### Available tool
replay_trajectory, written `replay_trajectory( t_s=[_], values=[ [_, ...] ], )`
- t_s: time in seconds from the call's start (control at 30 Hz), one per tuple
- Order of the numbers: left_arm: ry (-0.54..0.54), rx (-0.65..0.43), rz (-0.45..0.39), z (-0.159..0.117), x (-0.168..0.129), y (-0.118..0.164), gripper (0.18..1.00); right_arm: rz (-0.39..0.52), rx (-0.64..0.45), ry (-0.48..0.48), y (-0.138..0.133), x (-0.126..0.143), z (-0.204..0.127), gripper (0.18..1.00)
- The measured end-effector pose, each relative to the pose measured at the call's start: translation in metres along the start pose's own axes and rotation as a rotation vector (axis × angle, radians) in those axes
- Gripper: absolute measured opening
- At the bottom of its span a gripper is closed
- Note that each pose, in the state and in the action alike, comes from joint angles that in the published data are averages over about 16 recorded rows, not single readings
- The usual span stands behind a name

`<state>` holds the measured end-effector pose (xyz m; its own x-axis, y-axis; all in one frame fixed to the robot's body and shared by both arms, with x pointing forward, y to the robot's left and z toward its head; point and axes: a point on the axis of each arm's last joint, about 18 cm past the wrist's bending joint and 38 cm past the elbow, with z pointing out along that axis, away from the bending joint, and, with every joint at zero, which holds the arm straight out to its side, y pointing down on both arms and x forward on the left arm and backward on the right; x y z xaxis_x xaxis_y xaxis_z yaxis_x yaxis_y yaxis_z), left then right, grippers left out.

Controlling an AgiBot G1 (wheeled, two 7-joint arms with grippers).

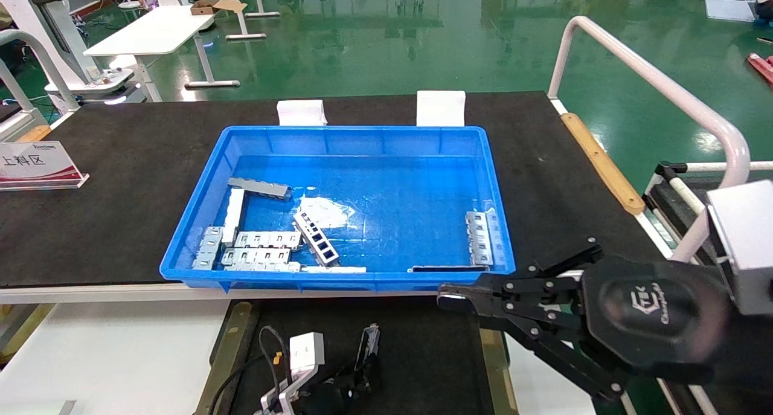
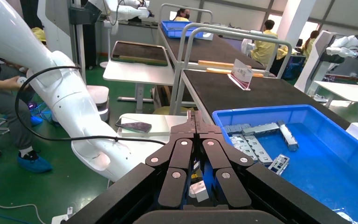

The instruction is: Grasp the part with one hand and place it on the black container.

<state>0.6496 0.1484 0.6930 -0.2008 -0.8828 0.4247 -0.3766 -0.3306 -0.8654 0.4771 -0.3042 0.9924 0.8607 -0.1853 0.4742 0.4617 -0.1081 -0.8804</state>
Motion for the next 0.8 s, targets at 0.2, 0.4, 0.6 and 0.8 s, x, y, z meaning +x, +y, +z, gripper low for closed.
replay_trajectory(
  t_s=[0.2,0.4,0.6,0.8],
  values=[
    [-0.012,-0.013,-0.005,0.0,0.001,0.001,0.372,0.0,0.0,0.0,0.0,0.0,0.0,0.203],
    [-0.01,-0.021,-0.002,0.001,0.001,0.001,0.409,0.0,0.0,0.0,0.0,0.0,0.0,0.236],
    [0.022,-0.029,0.029,-0.003,0.0,-0.003,0.48,0.0,0.0,0.0,0.0,0.0,0.0,0.305],
    [0.087,-0.041,0.079,-0.017,-0.008,-0.014,0.584,0.0,0.0,0.0,0.0,0.0,0.0,0.406]
  ],
)
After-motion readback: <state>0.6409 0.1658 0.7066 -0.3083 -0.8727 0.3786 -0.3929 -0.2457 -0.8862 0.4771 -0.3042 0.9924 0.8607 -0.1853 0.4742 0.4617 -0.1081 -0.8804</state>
